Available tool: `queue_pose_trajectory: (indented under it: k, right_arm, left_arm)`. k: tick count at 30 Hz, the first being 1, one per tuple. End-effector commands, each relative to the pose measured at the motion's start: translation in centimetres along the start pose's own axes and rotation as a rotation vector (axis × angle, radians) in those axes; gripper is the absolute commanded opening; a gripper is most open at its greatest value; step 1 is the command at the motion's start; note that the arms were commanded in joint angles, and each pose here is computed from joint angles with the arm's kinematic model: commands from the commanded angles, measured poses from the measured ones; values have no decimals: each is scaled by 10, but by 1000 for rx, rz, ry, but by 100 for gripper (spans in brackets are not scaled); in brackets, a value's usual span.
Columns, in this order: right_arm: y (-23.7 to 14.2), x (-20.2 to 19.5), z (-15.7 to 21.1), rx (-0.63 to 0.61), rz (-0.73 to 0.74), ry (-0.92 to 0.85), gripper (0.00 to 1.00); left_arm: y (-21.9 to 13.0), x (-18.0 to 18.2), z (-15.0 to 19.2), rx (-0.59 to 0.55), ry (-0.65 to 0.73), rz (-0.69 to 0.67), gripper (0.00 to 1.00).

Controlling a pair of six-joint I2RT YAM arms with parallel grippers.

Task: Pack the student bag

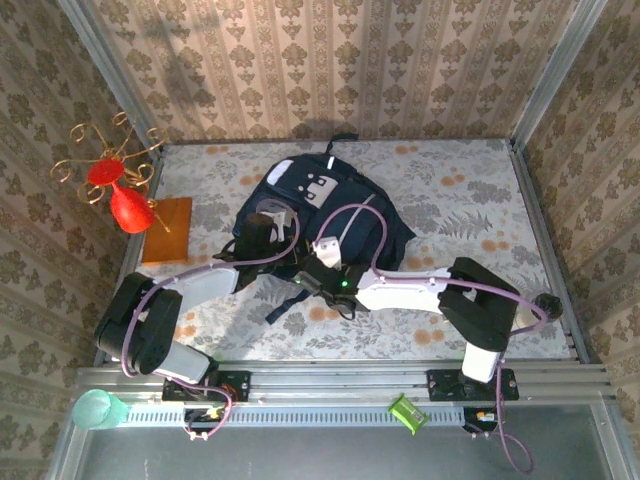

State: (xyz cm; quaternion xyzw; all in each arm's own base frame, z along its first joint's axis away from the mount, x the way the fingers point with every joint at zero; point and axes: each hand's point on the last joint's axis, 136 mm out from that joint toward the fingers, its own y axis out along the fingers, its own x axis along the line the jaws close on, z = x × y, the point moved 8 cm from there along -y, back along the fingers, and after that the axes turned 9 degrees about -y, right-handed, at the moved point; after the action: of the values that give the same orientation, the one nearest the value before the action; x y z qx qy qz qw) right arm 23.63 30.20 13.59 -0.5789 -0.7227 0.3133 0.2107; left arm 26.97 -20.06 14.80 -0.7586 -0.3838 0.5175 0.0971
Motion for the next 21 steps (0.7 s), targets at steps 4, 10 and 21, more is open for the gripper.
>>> queue_pose_trajectory:
  k: [4,10,21]
  right_arm:
    - [-6,-8,-12,-48,-93,114,17]
    - [4,-10,-10,-8,18,69,31]
    - [21,-1,-6,40,108,16,41]
  left_arm:
    - [-5,4,5,16,-8,-2,0]
    - [-6,3,4,13,-5,3,0]
    - [-8,0,3,10,-7,12,0]
